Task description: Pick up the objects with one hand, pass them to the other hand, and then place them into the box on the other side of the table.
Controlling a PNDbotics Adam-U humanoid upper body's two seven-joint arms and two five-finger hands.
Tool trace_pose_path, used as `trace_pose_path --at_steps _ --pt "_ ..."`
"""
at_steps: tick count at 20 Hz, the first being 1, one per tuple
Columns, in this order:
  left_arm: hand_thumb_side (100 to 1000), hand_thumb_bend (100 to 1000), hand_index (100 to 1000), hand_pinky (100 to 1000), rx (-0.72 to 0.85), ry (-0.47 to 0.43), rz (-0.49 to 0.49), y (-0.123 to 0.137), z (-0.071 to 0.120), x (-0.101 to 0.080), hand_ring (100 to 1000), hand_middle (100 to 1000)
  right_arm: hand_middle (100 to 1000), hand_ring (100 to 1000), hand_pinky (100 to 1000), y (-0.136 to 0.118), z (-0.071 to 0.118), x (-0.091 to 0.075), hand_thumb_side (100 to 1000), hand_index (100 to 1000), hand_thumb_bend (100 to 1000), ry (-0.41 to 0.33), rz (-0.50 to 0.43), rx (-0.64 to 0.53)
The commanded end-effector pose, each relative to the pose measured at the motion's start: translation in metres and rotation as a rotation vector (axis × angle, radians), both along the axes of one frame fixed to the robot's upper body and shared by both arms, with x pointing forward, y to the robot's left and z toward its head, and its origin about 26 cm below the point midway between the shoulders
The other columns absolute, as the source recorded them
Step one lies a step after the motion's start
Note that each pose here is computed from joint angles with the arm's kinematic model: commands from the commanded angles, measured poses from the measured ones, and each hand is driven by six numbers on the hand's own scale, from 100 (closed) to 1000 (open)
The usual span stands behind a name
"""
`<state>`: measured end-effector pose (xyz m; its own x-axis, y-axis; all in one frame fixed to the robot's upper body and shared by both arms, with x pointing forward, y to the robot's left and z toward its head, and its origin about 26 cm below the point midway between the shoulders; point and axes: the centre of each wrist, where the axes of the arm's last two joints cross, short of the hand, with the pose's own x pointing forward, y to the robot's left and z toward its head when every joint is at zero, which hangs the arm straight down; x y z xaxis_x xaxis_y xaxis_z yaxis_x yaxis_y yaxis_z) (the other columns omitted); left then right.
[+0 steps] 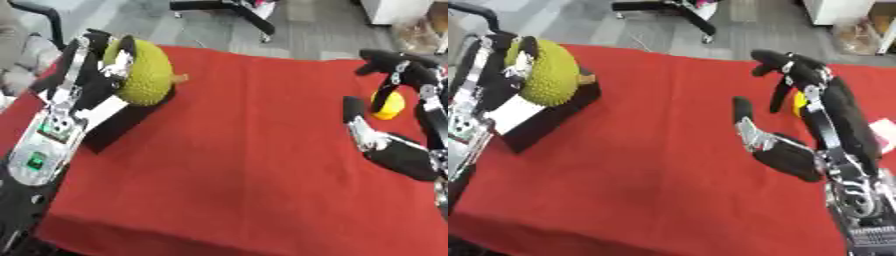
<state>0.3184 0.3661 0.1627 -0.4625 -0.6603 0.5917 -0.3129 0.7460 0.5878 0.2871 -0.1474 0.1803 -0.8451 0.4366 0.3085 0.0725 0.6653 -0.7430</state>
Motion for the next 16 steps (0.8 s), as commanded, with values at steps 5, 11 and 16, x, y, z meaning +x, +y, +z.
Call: trace_pose_path --at_steps 5,11,16 --pt "100 100 287 491 0.356 0.104 0.514 0.107 0.012 0.006 451 171 624 344 778 0.003 0.003 -0.006 603 842 121 0.009 0.088 -0.064" --pt "100 101 291 498 0.557 0.215 0.689 0.142 -0.002 0.016 443 174 616 339 777 0.004 0.001 -0.006 611 840 107 0.020 0.105 -0.071" --pt "100 119 295 508 0.598 0.274 0.694 0.145 -0.018 0.024 447 178 614 336 777 0.005 0.002 -0.006 615 840 102 0.020 0.109 -0.071"
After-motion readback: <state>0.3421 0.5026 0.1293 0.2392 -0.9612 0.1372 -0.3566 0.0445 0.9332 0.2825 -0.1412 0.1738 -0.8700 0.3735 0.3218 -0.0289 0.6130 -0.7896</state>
